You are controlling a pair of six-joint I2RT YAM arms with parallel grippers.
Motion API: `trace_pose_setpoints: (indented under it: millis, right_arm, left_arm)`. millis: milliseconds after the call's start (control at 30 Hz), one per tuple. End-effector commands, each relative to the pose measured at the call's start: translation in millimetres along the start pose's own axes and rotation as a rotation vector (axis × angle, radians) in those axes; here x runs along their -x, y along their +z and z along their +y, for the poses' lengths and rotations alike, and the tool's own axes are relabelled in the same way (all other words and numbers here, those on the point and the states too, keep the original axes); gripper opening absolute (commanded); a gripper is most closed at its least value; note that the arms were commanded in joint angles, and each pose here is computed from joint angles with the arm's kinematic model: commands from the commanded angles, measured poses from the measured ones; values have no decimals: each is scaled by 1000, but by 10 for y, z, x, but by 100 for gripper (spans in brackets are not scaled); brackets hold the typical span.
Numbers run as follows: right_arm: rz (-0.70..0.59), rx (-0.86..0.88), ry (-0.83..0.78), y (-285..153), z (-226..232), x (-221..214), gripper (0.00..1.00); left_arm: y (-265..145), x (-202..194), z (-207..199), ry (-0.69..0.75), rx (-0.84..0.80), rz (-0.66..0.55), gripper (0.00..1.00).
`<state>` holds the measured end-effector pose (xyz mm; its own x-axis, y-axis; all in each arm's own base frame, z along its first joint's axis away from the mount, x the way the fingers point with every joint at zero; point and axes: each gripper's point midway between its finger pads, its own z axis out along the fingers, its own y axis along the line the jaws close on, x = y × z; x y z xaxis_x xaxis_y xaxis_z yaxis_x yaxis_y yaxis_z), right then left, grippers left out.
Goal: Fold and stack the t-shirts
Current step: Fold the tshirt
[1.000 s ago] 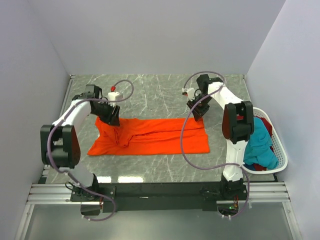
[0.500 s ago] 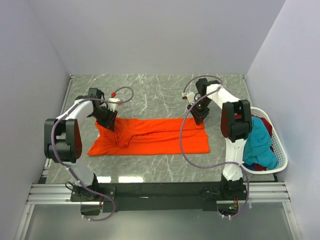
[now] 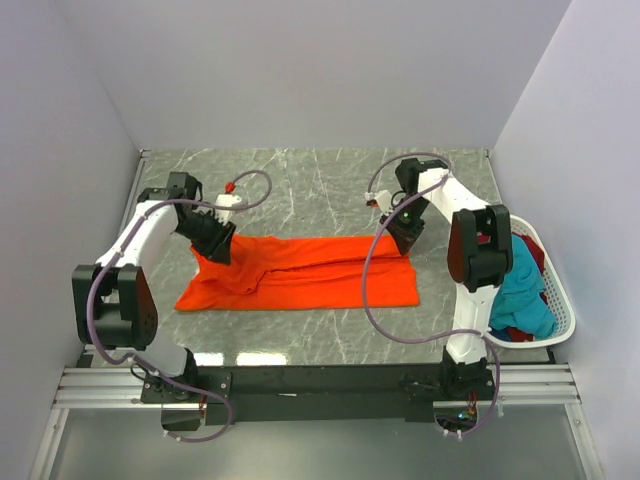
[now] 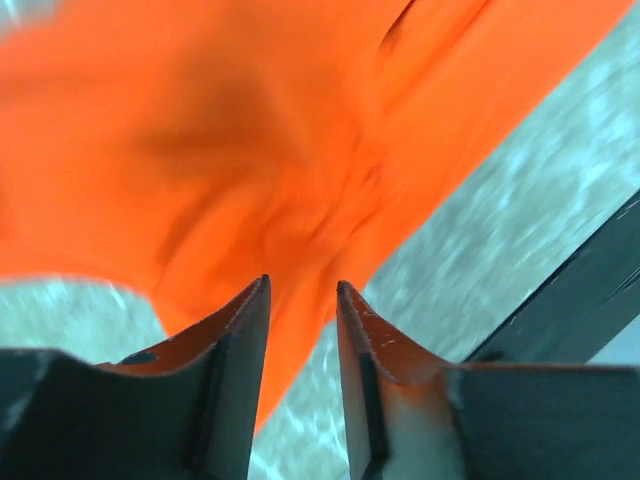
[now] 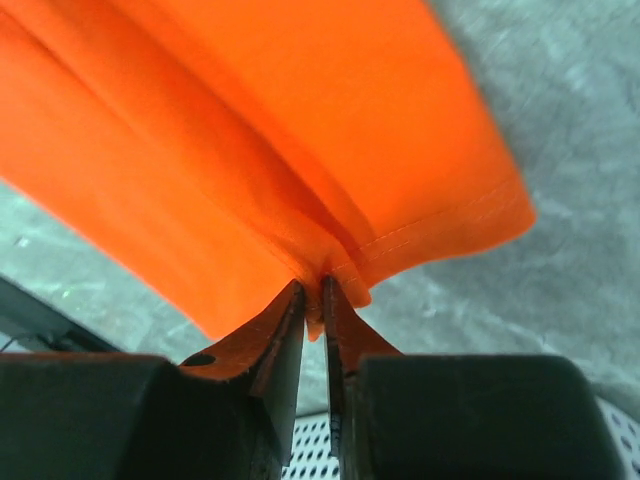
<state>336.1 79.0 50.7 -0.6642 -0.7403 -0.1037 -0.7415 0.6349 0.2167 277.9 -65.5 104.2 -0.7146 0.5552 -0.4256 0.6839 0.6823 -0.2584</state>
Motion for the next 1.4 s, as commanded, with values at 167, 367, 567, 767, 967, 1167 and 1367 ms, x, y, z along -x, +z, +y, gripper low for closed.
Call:
trace_pose_setpoints:
  millis: [167,367,567,767,967,1167,1367]
  right_arm:
    - [21,59,-78,-255,232,-246,15]
    - [29,0,-74,-245,182,-340,36]
    - [-136,-53,21,-476,68,146,36]
    - [-180,-145,97,-317,-180,558,33]
    - [-115,-207,110,-17,-332,629,31]
    - [-31,-265,103,214,-442,526,30]
    - [26,-279,101,344,-492,408,30]
  left_arm:
    - [115,1103,-430,125,-80,-314,43]
    - [309,1326,-445,31,-137,-325,45]
    - [183,949,-11,-153,35,-340,46]
    - [-30,544,914,-408,260,-328,47]
    - [-26,418,1468,-533,293,-283,48]
    - [98,338,1664,-639,256,-280,45]
    - [238,198,1542,-653,209,-268,43]
